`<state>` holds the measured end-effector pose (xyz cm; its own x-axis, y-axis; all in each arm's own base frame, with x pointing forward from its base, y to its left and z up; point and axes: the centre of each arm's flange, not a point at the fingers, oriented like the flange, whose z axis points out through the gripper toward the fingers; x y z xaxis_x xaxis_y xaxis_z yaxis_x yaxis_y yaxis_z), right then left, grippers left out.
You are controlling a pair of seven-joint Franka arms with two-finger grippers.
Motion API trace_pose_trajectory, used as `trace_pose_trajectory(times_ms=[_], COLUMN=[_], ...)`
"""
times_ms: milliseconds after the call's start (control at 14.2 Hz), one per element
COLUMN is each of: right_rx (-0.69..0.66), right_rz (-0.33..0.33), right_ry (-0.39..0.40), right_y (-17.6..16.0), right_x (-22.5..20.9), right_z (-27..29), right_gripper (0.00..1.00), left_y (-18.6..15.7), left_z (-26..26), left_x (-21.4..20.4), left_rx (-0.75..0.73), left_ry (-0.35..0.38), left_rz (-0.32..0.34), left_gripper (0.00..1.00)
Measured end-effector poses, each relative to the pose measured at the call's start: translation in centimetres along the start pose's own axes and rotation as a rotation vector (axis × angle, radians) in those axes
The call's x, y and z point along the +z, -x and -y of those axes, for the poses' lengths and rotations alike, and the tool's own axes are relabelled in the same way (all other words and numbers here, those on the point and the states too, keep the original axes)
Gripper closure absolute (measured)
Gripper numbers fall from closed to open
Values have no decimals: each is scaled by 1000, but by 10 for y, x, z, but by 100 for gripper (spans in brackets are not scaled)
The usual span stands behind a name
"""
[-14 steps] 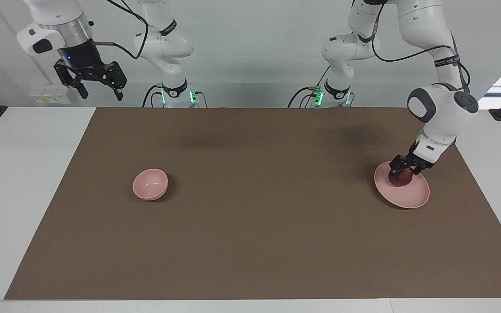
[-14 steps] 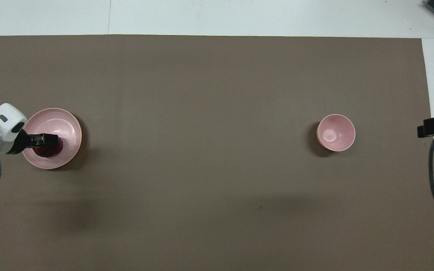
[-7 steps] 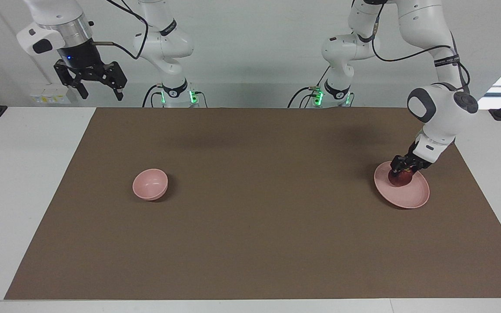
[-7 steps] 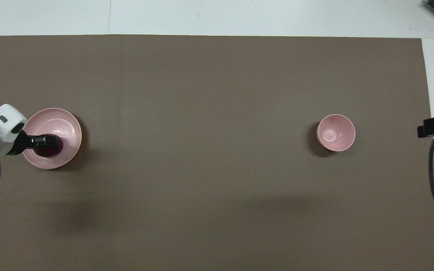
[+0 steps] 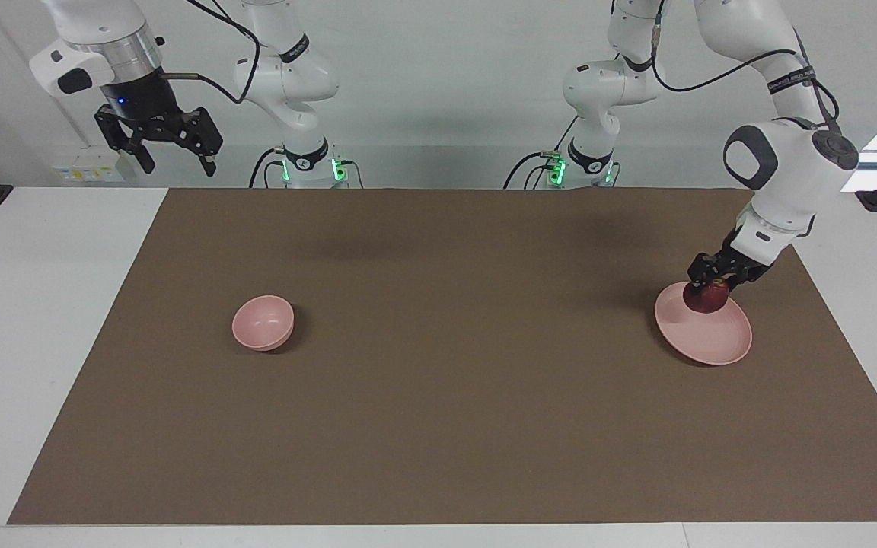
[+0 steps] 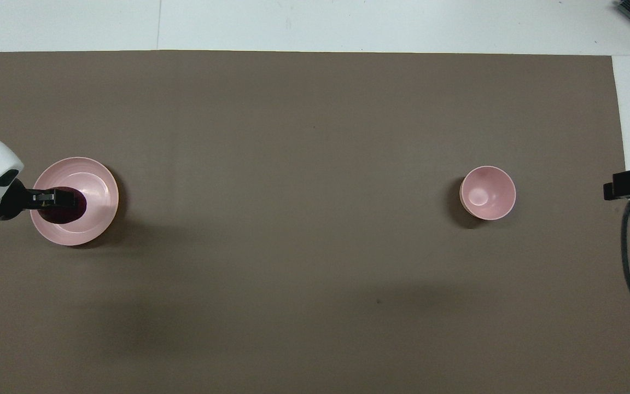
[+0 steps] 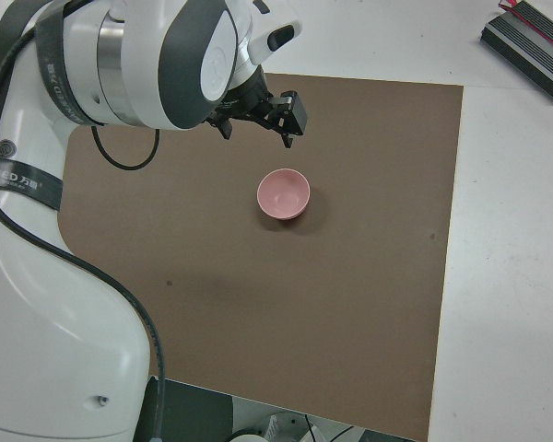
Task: Move apple from plate to bowl
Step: 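Lift the apple with the left gripper while the right gripper approaches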
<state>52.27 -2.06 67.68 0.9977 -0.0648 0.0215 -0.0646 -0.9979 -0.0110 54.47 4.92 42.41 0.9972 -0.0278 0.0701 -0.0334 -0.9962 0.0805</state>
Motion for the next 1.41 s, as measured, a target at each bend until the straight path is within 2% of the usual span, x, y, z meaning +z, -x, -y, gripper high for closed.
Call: trace_pose_trajectory(times_ms=[212, 353, 565, 918, 1130, 1413], right_rx=[84, 174, 308, 525, 660, 829], right_rz=[12, 37, 70, 173, 244, 369], right_ry=[-64, -122, -204, -306, -381, -470], right_y=[0, 0, -5, -22, -41, -55], right_x=[3, 8, 24, 78, 109, 141], right_z=[14, 32, 69, 135, 154, 179], right_gripper=[0, 0, 0, 0, 0, 0], left_y=[1, 4, 15, 25, 26, 33], left_z=[-67, -123, -190, -256, -291, -331], left_x=[-12, -7, -4, -14, -29, -39], left_rx=[-10, -22, -26, -104, -148, -200], left_ry=[16, 55, 189, 454, 577, 695], left_rz=[-5, 8, 36, 66, 36, -12], left_gripper=[29, 29, 29, 29, 29, 29])
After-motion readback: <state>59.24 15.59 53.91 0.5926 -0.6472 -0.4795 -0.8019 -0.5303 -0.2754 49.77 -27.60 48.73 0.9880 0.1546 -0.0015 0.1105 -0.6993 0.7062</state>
